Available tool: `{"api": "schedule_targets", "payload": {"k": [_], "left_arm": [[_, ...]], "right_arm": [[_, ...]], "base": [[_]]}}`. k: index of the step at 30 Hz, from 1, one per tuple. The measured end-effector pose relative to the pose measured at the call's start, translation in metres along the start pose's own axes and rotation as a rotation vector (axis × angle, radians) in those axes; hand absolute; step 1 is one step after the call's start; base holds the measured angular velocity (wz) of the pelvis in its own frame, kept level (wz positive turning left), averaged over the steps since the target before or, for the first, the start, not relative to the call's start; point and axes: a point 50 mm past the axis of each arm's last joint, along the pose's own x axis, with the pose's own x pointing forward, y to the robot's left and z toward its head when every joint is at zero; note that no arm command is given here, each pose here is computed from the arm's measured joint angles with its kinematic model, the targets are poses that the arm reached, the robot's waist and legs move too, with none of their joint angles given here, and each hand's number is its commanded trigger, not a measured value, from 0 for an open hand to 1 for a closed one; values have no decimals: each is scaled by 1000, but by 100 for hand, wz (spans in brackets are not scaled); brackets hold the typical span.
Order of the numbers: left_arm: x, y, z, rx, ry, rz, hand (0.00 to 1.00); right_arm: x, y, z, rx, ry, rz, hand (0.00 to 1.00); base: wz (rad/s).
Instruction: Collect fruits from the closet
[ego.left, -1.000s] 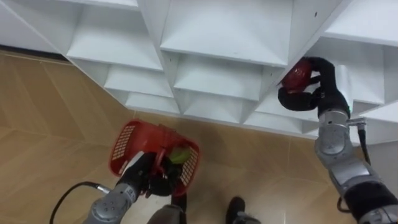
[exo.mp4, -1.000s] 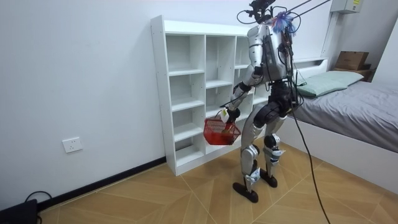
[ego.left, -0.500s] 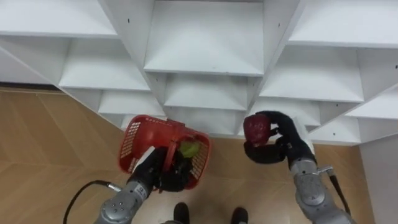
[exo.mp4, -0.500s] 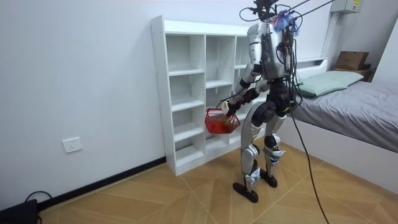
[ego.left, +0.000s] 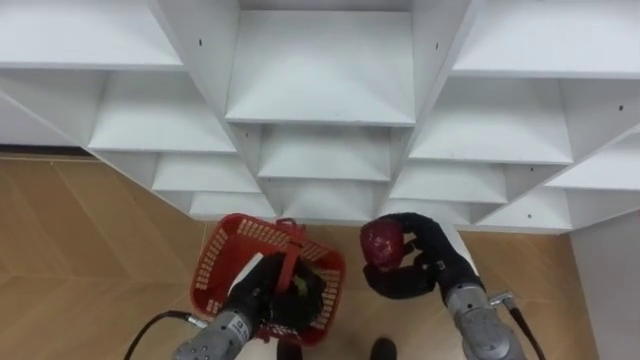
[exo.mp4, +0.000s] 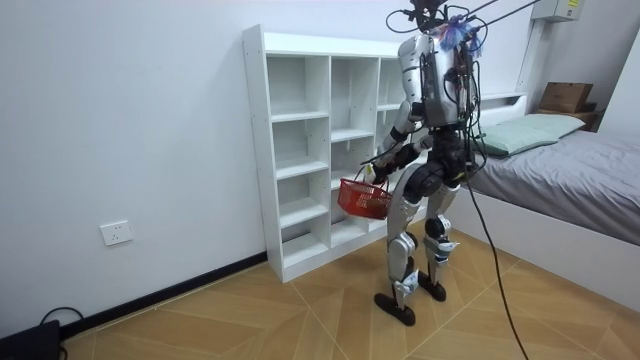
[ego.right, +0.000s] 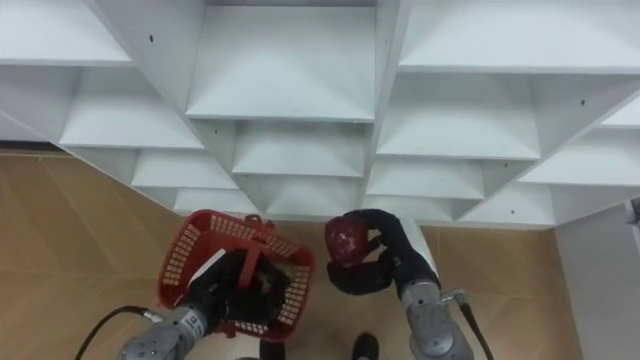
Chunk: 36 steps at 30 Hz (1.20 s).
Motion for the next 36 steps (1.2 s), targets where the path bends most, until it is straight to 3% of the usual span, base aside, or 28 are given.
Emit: {"api": "schedule_targets", "payload": {"k": [12,36], "left_arm": [[1,-16,-1,14,6,-71,100],[3,-19,2,11,-2,-109,100]], "right_arm": [[0,21,6,-19,-12,124,100],[4,21,15,-17,-49,150,100]], "base": [[0],[0]]}}
